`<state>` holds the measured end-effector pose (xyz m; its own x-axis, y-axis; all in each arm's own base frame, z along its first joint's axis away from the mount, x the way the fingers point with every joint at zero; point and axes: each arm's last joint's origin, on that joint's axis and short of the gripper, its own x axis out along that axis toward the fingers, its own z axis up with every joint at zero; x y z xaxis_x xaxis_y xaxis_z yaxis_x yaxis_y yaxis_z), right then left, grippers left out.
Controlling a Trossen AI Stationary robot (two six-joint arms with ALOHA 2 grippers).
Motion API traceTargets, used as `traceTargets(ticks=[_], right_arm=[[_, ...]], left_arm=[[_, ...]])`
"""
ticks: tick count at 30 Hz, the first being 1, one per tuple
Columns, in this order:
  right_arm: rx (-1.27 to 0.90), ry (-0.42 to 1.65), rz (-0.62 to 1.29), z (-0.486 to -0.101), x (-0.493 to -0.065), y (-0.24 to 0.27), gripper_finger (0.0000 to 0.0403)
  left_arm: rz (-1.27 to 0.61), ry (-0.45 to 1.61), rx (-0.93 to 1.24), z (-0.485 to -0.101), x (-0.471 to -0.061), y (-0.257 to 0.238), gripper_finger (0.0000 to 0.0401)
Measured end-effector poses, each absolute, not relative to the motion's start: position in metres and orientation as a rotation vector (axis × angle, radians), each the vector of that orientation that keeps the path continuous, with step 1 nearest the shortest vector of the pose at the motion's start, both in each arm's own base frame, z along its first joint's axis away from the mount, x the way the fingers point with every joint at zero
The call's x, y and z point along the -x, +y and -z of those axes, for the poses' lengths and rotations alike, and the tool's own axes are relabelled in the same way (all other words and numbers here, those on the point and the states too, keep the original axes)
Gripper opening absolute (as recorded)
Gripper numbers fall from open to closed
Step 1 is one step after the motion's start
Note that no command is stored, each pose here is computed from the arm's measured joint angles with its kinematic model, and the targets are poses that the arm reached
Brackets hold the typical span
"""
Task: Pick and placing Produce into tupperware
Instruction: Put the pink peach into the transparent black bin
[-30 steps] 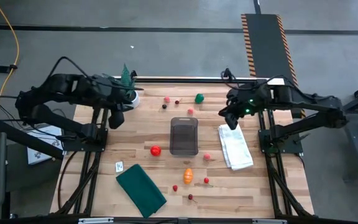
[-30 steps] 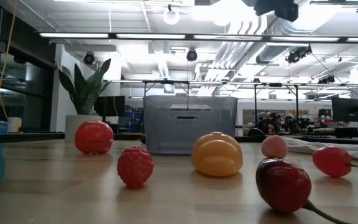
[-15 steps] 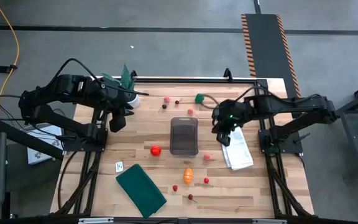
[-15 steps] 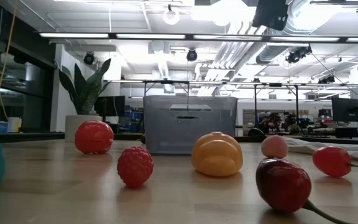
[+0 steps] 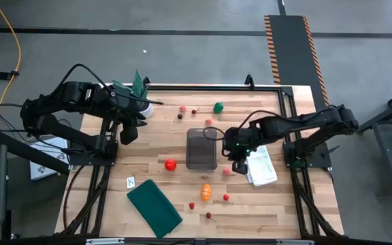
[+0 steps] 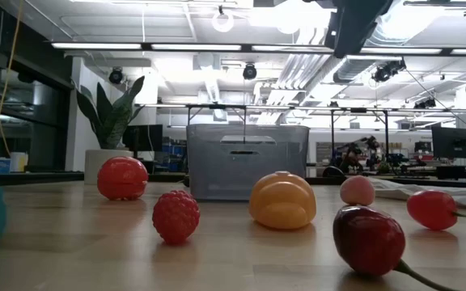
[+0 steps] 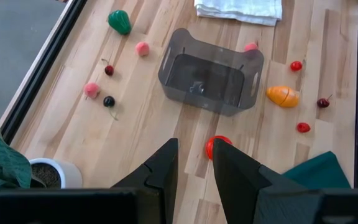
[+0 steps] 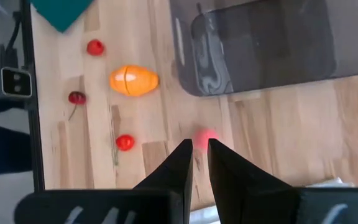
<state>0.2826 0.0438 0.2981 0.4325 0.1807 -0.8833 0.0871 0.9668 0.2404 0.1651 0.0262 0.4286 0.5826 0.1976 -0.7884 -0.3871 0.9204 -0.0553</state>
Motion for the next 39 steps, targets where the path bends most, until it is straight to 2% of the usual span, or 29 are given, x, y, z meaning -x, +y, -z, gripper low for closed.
traceTargets(ticks=[11, 19, 26, 30, 39], right_arm=[[-0.287, 1.084, -0.061, -0.292, -0.295, 0.048, 0.0041], [-0.279, 1.009, 0.108, -0.294, -0.299, 0.046, 0.0041], [-0.231, 1.057, 0.193, -0.288, -0.295, 0.048, 0.0044], [-0.225, 1.084, 0.198, -0.283, -0.297, 0.05, 0.0064], [-0.282, 1.213, 0.162, -0.252, -0.312, 0.062, 0.0149]], left_arm=[[-0.345, 0.887, 0.232, -0.428, -0.165, 0.026, 0.009], [-0.347, 0.912, 0.231, -0.427, -0.163, 0.026, 0.009], [-0.35, 0.952, 0.23, -0.425, -0.16, 0.026, 0.009], [-0.35, 0.961, 0.23, -0.424, -0.159, 0.025, 0.009], [-0.346, 0.969, 0.221, -0.424, -0.159, 0.025, 0.009]])
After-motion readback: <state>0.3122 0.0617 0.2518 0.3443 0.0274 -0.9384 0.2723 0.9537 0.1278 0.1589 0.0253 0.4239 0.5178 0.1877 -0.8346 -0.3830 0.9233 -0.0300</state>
